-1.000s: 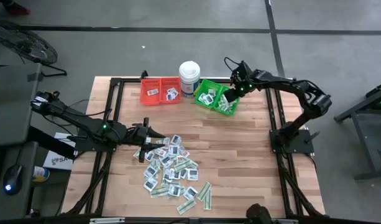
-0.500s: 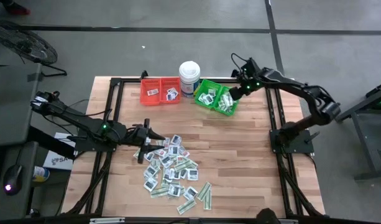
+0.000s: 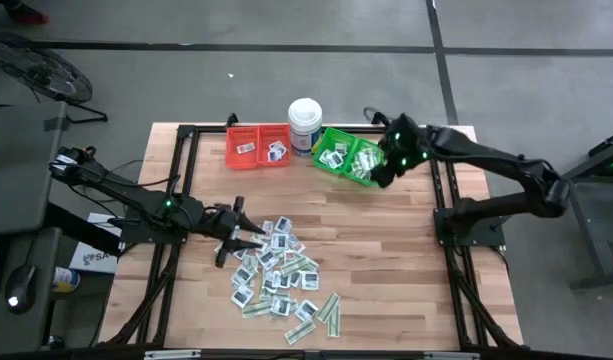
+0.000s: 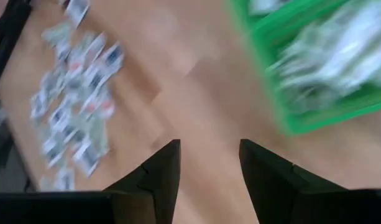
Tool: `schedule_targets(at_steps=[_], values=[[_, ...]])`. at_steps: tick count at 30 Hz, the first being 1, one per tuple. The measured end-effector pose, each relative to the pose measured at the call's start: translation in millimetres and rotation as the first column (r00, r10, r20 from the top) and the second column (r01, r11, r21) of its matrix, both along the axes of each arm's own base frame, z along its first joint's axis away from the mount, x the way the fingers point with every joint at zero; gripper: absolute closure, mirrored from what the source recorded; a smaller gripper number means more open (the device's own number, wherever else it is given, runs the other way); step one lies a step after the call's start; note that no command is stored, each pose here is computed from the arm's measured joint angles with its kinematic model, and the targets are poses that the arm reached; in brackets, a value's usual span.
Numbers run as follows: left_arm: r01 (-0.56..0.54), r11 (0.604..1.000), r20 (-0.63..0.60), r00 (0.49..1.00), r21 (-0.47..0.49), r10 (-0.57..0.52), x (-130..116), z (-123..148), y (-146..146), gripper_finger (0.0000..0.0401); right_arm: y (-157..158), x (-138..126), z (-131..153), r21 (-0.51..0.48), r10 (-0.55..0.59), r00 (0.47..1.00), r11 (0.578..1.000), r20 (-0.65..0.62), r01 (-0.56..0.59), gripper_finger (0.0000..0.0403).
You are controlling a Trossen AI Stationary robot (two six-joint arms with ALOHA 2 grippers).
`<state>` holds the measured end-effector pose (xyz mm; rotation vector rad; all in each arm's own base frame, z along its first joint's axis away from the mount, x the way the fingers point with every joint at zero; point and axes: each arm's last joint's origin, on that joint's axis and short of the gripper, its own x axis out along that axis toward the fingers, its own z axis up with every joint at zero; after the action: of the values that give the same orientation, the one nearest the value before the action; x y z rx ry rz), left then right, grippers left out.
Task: Pick & Place First Aid Supplies
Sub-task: Put the green bandage pack into the right green bin
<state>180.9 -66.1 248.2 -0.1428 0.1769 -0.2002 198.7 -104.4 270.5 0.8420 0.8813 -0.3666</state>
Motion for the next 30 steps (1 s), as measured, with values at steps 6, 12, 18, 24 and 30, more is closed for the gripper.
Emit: schedule_targets(at_steps=[6, 12, 18, 24, 30], values=[[0.07, 0.998, -0.004, 0.998, 0.001, -0.07, -1, 0, -2, 0.0239, 62, 23, 1, -0.002, 0.073, 0.997, 0.997, -0.04, -0.073, 0.0252], [0.098, 0.995, -0.003, 0.995, 0.012, -0.098, -1, 0, -3, 0.0239, 117, 34, 1, -0.041, 0.059, 0.998, 0.997, -0.012, -0.06, 0.0252], [0.133, 0.991, -0.001, 0.991, 0.032, -0.133, -1, -1, -3, 0.0239, 170, 46, -13, -0.012, 0.133, 0.991, 0.991, -0.011, -0.133, 0.0252], [0.142, 0.989, -0.002, 0.99, 0.029, -0.142, -1, -1, -4, 0.0239, 219, 65, -41, -0.038, 0.288, 0.958, 0.957, 0.001, -0.288, 0.0246], [0.169, 0.986, -0.008, 0.986, -0.002, -0.169, -2, -1, -5, 0.0239, 252, 83, -74, -0.046, 0.372, 0.928, 0.928, 0.028, -0.371, 0.0246]])
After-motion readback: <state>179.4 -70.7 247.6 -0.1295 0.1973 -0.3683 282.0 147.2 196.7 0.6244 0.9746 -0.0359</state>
